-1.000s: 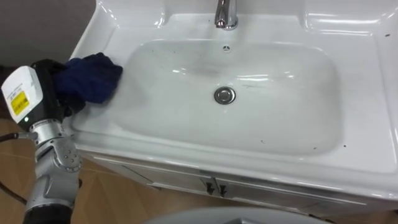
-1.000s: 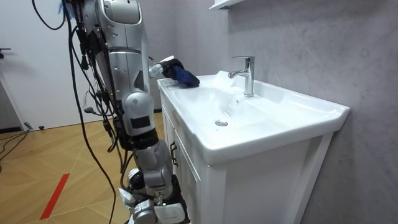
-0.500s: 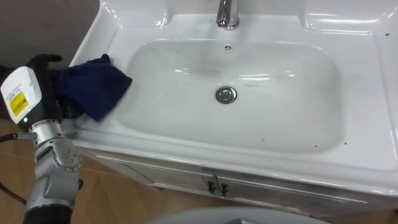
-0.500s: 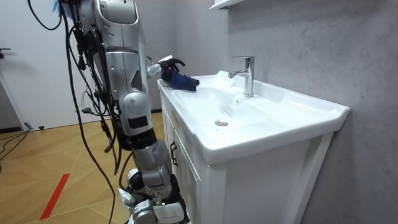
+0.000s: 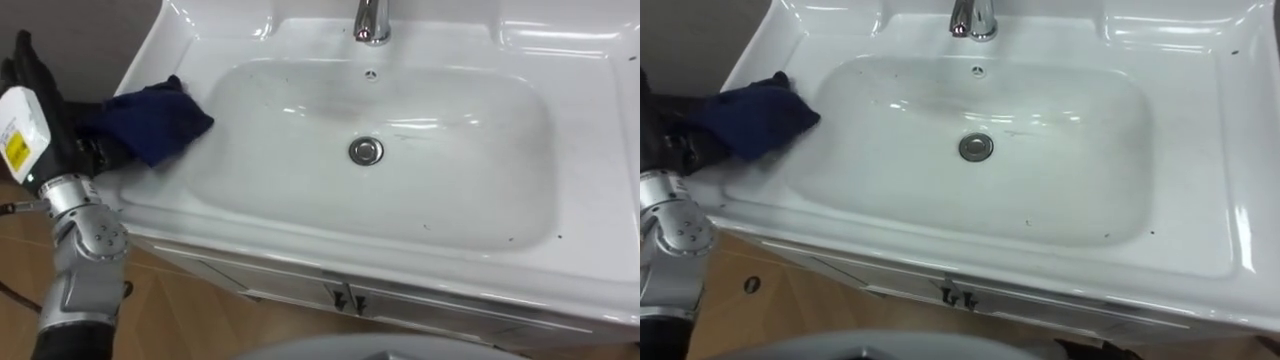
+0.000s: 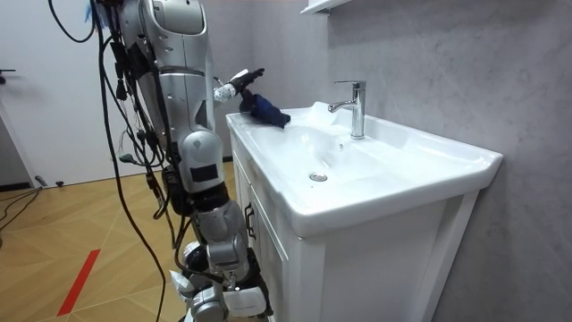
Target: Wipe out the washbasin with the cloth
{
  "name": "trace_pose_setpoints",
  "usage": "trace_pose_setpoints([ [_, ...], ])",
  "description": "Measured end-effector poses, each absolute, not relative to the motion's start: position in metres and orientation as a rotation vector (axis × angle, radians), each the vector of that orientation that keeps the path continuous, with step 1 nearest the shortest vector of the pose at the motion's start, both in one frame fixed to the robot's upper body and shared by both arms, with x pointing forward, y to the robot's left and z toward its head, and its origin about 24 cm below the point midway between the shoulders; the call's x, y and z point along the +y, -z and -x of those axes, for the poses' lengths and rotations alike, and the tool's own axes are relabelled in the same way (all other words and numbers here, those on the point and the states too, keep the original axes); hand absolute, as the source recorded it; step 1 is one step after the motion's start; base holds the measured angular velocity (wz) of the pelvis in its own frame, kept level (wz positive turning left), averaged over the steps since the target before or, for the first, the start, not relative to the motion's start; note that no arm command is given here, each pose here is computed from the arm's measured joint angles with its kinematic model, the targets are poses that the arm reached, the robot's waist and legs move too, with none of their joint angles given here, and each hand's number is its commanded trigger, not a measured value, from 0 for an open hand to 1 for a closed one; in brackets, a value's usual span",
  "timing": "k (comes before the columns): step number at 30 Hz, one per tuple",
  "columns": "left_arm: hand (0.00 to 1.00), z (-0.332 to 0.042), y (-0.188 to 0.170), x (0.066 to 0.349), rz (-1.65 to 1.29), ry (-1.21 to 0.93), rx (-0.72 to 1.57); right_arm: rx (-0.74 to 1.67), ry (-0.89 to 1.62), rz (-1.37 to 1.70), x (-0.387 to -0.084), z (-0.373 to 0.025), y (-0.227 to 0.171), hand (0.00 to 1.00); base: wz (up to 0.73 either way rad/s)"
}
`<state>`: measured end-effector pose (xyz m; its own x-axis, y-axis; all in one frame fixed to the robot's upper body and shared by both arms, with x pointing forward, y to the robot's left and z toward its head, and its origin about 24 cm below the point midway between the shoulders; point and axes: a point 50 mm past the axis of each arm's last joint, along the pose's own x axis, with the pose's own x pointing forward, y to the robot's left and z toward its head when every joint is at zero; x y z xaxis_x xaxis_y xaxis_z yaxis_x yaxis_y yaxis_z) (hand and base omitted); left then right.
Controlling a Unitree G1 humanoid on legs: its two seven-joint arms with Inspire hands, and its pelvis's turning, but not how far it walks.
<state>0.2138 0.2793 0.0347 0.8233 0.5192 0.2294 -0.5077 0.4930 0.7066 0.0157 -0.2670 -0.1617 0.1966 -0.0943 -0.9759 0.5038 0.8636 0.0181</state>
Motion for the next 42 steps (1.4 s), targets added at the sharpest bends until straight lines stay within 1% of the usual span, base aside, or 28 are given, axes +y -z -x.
trace_pose_setpoints([
  [4, 0.0, -0.216, -0.044, 0.276, -0.735, -0.625, -0.029, 1.31, 0.428, -0.366, -0.267, -0.019, 0.162, 0.0, -0.02],
  [8, 0.0, -0.217, -0.05, 0.277, -0.544, -0.638, -0.043, 1.311, 0.438, -0.354, -0.266, -0.021, 0.162, 0.0, 0.0],
  [11, 0.0, -0.216, -0.05, 0.283, -0.416, -0.659, -0.025, 1.311, 0.437, -0.357, -0.266, -0.02, 0.162, 0.0, 0.0],
  [15, 0.0, -0.213, -0.057, 0.292, -0.292, -0.688, -0.044, 1.312, 0.438, -0.357, -0.266, -0.019, 0.162, 0.0, 0.0],
  [18, 0.0, -0.212, -0.065, 0.296, -0.147, -0.714, -0.076, 1.301, 0.432, -0.355, -0.266, -0.022, 0.162, 0.0, 0.0],
  [21, 0.0, -0.21, -0.065, 0.299, -0.09, -0.728, -0.076, 1.288, 0.426, -0.353, -0.266, -0.025, 0.161, 0.0, 0.0],
  [26, 0.0, -0.208, -0.062, 0.3, -0.052, -0.759, -0.073, 1.292, 0.427, -0.353, -0.266, -0.023, 0.161, 0.0, 0.02],
  [31, 0.0, -0.201, -0.068, 0.314, -0.054, -0.839, -0.093, 1.289, 0.425, -0.352, -0.267, -0.022, 0.161, 0.0, -0.01],
  [35, 0.0, -0.193, -0.079, 0.326, -0.091, -0.935, -0.144, 1.286, 0.425, -0.346, -0.267, -0.02, 0.161, 0.0, 0.06],
  [37, 0.0, -0.187, -0.081, 0.332, -0.094, -0.98, -0.163, 1.3, 0.42, -0.331, -0.268, -0.015, 0.161, 0.0, 0.04],
  [40, 0.0, -0.17, -0.062, 0.344, -0.121, -1.057, -0.078, 1.326, 0.419, -0.303, -0.27, -0.006, 0.16, 0.0, 0.03],
  [42, 0.0, -0.155, -0.036, 0.351, -0.147, -1.098, 0.052, 1.334, 0.413, -0.273, -0.273, -0.007, 0.16, 0.0, 0.12],
])
